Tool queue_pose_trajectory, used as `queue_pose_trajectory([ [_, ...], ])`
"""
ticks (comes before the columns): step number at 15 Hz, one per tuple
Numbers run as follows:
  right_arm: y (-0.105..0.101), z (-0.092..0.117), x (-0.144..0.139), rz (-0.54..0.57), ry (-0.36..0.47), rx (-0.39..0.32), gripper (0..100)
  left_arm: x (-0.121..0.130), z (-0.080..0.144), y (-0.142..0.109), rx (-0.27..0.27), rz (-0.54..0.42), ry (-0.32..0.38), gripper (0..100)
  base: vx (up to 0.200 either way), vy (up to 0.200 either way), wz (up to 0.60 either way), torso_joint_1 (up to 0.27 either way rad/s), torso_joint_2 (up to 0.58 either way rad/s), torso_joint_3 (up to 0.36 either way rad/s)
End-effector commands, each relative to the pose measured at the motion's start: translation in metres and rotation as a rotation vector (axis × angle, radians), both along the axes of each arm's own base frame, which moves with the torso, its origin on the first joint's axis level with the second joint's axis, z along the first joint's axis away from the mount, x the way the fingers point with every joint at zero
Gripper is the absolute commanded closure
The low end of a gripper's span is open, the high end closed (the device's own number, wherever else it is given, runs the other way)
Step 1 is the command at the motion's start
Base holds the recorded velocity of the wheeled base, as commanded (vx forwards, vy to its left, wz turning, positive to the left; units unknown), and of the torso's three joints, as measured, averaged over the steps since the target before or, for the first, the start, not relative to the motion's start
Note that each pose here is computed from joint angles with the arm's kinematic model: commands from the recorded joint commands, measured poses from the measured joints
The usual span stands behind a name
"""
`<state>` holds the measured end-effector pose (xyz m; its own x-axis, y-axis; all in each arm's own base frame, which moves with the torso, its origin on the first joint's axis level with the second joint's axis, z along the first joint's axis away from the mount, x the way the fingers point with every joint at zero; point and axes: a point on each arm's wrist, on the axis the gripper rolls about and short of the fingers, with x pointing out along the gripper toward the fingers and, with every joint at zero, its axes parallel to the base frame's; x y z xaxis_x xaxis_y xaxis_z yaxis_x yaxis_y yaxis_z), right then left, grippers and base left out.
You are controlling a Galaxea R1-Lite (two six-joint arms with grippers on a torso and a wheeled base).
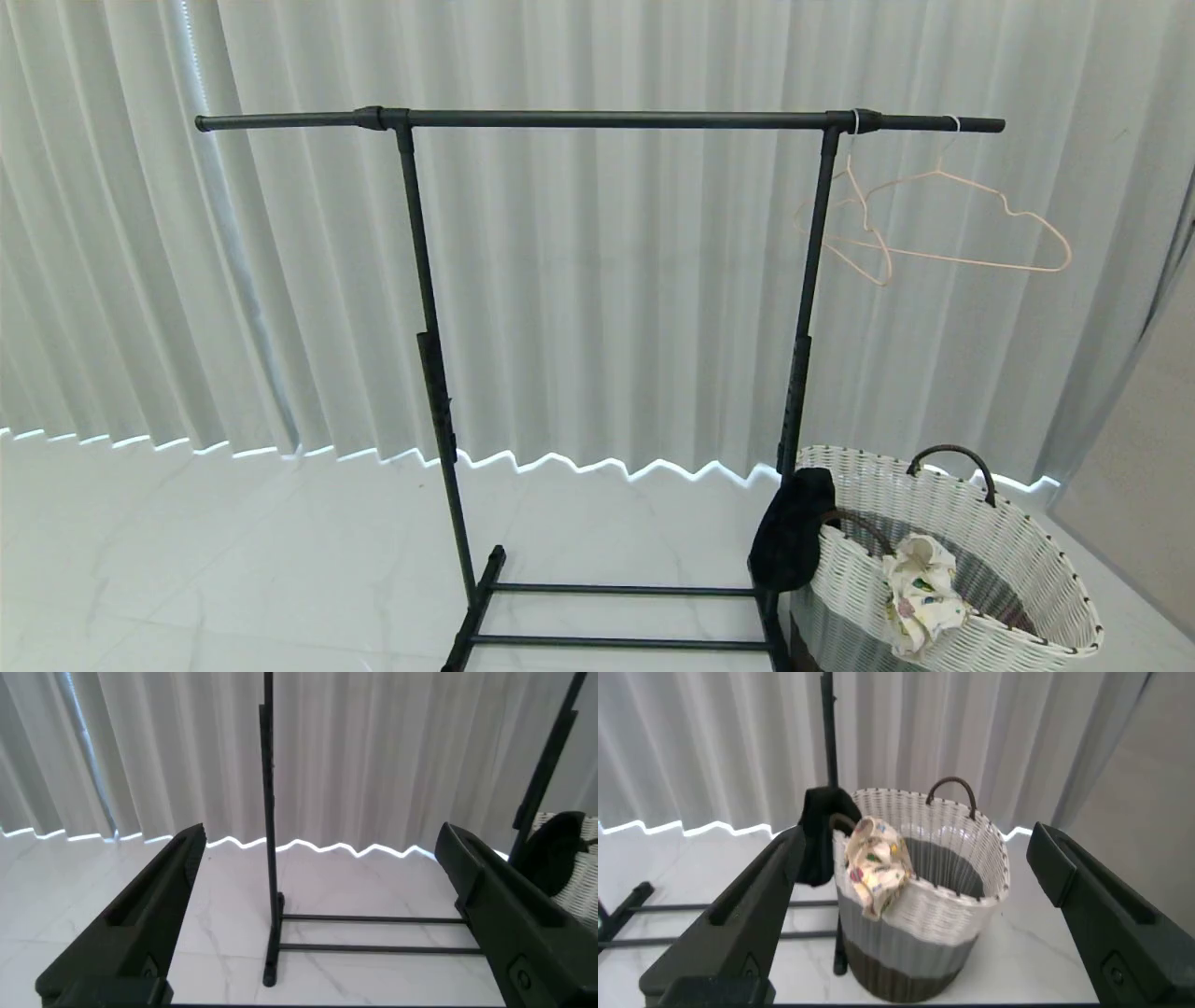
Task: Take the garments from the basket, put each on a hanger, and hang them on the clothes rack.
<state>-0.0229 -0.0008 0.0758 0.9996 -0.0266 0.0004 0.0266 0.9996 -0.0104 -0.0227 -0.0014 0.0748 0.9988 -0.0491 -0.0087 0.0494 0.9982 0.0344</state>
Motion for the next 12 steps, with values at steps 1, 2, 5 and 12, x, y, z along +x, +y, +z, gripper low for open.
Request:
queue_pose_trajectory([
  [1,0.0000,-0.0001,0.0000,0.001,0.000,0.000,0,0.0001,0.0001,0.0000,0.000,0.000,0.000,0,0.200,0.000,0.00,0.007,0.00,-0.002],
  [2,0.0000,-0.0001,0.0000,0.001,0.000,0.000,0,0.0001,0.0001,0.0000,0.000,0.000,0.000,0,0.200,0.000,0.00,-0.002,0.00,-0.002],
  [5,0.0000,-0.0001,0.0000,0.001,0.000,0.000,0,0.0001,0.0001,0.0000,0.000,0.000,0.000,0,0.200,0.000,0.00,0.002,0.00,0.002],
  [12,0.0000,-0.0001,0.0000,0.001,0.000,0.032,0,0.0000,0.0001,0.0000,-0.004,0.000,-0.001,0,0.114,0.000,0.00,0.001,0.00,0.001],
])
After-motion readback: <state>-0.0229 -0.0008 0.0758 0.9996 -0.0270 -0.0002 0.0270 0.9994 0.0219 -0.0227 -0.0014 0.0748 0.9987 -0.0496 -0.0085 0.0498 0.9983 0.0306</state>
